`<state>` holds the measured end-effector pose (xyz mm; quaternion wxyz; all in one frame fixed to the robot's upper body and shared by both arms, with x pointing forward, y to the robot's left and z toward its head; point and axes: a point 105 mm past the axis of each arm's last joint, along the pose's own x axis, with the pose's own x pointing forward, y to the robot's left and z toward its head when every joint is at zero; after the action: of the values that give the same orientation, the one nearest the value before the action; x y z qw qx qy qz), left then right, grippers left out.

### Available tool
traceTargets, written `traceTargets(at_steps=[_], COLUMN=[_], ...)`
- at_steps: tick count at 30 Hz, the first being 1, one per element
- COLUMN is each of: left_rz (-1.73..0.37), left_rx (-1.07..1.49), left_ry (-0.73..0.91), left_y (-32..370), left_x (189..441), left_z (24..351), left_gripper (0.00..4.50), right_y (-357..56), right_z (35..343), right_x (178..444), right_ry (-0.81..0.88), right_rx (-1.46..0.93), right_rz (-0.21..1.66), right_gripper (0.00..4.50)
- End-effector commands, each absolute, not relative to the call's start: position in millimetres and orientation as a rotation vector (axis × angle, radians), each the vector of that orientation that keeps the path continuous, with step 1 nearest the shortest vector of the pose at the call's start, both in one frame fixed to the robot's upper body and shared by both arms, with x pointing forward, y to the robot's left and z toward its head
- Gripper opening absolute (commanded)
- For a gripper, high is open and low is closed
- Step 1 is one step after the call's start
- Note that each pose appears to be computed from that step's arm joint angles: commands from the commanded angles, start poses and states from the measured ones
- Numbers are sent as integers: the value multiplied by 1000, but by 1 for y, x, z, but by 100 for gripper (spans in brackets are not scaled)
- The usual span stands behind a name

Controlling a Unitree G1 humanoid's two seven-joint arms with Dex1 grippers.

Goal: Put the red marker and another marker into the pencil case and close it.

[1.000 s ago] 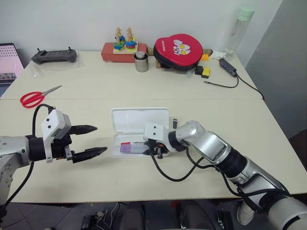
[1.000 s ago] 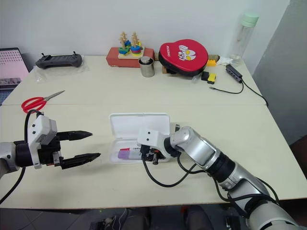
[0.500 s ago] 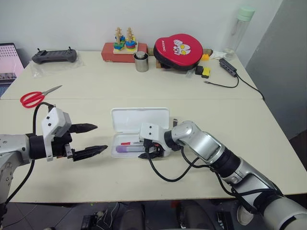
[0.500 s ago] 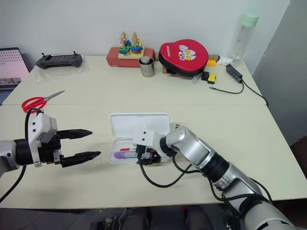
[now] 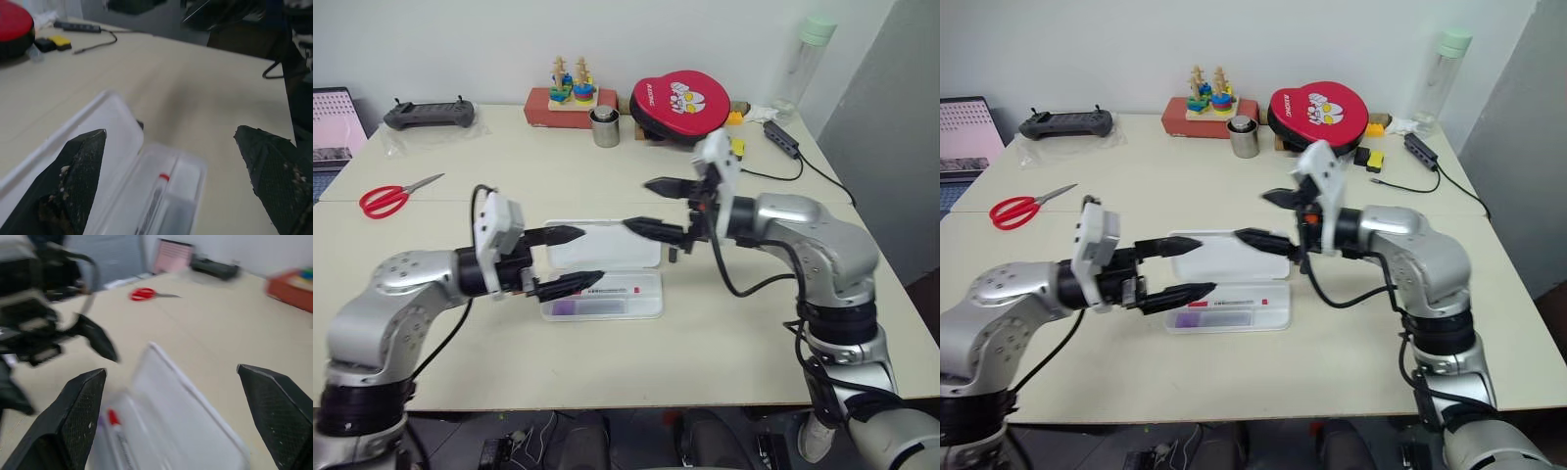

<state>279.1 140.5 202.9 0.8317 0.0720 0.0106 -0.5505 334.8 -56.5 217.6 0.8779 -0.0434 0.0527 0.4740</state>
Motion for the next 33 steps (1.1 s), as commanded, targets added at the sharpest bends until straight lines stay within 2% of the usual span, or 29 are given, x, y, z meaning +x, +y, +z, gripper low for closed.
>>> traceTargets(at_steps=[1, 3, 7, 13, 20, 28, 31, 33], left_rz=[-1189, -1201, -1216, -1225, -1221, -1219, -1217, -1216], left_rx=[153, 152, 160, 182, 187, 179, 179, 179], left_ry=[-30, -50, -53, -53, -64, -80, -80, -83], left_y=[131, 126, 127, 130, 130, 127, 127, 127], left_x=[284, 291, 298, 305, 306, 303, 303, 303], left_z=[212, 215, 216, 216, 219, 221, 221, 222], left_gripper=[450, 450, 450, 450, 450, 450, 450, 450], right_y=[-73, -81, -88, -87, -73, -70, -73, -74], right_z=[205, 182, 157, 137, 131, 108, 102, 100], right_x=[341, 347, 359, 376, 383, 381, 380, 380], right_ry=[170, 247, 307, 345, 351, 421, 438, 439], right_rx=[-115, -155, -194, -171, -151, -217, -245, -244], right_rz=[848, 757, 650, 524, 517, 530, 519, 515], right_gripper=[447, 447, 447, 447, 447, 447, 394, 343])
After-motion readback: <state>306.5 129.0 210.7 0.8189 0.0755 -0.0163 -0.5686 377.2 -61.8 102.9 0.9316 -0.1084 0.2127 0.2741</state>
